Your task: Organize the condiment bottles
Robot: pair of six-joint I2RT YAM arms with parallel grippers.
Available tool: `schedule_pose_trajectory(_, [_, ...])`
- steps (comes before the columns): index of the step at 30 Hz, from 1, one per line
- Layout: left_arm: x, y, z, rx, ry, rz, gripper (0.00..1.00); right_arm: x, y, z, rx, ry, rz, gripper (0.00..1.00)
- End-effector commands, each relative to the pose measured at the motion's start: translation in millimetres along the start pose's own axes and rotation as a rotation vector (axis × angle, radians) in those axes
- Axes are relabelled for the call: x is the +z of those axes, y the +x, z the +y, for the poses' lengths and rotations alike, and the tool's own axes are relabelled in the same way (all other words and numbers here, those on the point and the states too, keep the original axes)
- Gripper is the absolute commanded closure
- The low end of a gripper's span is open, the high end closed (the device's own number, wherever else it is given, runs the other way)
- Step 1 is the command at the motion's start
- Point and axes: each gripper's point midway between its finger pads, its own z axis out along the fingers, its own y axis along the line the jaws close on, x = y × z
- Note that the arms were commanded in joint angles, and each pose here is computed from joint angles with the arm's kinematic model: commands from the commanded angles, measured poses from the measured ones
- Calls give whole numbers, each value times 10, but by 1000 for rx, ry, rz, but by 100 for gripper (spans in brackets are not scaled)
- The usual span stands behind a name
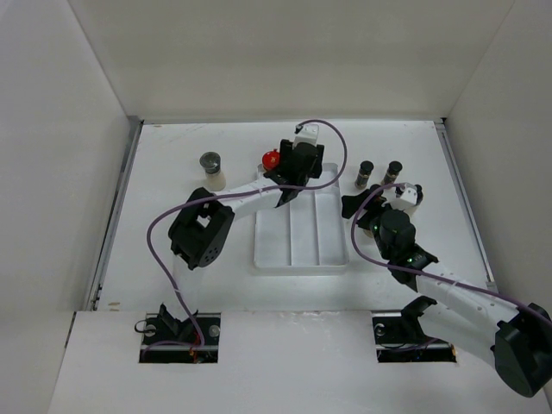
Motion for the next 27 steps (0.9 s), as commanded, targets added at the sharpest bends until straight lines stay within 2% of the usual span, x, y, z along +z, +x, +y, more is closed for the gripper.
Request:
schedule_pose_trajectory(1, [-62, -723, -111, -111, 35, -201, 61, 3, -113, 159, 29, -55, -39, 0])
schedule_pose_trajectory(7, [-42, -578, -87, -106, 25, -184, 40, 5, -115, 161, 26, -54, -39, 0])
schedule_pose_trajectory(12, [-154, -702, -88, -124, 38, -209, 18, -5, -125, 176, 25, -60, -42, 0])
schedule_pose_trajectory(16, [-279, -873, -116, -132, 58, -238, 9, -16, -146, 181, 26, -63, -48, 0])
schedule_pose_trajectory(22, [-725, -1304, -113, -163, 96, -318, 8, -25, -155, 169, 28, -61, -53, 0])
schedule_pose_trajectory(27, [-1092, -1583, 94, -204, 94, -372, 16, -30, -162, 176, 31, -63, -55, 0])
